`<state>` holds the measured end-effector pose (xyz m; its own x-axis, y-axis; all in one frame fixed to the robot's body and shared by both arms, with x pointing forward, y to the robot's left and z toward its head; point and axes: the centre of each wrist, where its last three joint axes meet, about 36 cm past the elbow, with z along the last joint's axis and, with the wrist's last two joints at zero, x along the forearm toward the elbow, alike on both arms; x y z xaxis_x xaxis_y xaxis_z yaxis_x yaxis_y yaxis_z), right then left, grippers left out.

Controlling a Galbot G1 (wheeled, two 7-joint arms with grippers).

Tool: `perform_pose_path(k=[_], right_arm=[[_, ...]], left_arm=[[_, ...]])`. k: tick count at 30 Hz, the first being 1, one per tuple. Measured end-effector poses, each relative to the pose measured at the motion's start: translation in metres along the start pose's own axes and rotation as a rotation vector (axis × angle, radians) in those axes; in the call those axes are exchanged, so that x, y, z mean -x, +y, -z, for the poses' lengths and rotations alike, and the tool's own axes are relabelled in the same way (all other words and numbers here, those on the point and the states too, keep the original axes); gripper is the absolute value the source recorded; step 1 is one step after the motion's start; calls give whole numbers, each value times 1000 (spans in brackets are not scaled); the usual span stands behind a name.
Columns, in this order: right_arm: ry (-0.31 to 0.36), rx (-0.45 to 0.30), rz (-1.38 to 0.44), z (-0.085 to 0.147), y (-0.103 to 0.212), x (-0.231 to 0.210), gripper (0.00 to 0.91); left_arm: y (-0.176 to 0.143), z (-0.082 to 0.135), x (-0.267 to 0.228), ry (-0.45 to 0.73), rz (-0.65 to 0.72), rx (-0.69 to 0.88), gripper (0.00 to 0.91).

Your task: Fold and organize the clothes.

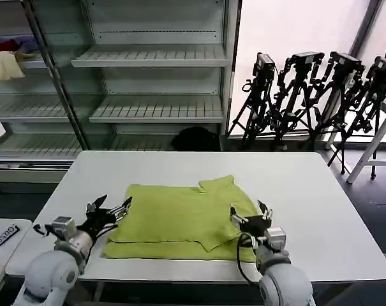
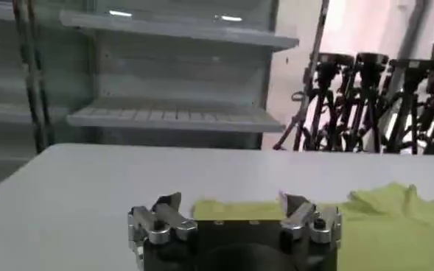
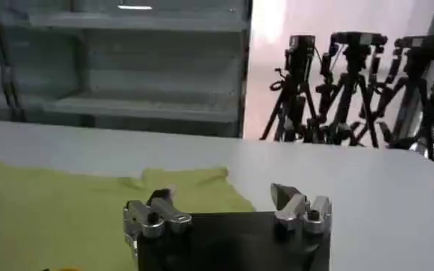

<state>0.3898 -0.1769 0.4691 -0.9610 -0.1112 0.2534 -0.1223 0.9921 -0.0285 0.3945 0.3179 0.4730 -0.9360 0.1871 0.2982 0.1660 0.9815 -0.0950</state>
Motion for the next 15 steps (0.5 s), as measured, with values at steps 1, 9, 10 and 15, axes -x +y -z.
perform_pose_path(k=[1,9,10,15], right_arm=[[-4,1,4,2,1,8,907],[-5,7,11,16,1,71,907],[-4,7,10,18,0,77,907],[16,9,1,21,-3,108,907]], left_arm=[[1,2,7,-7,-6,-3,907],[4,15,57,-15,-24,-5,907],[5,16,62,-11,-26,-5,907],[11,17,89,17,-30,-2,907]])
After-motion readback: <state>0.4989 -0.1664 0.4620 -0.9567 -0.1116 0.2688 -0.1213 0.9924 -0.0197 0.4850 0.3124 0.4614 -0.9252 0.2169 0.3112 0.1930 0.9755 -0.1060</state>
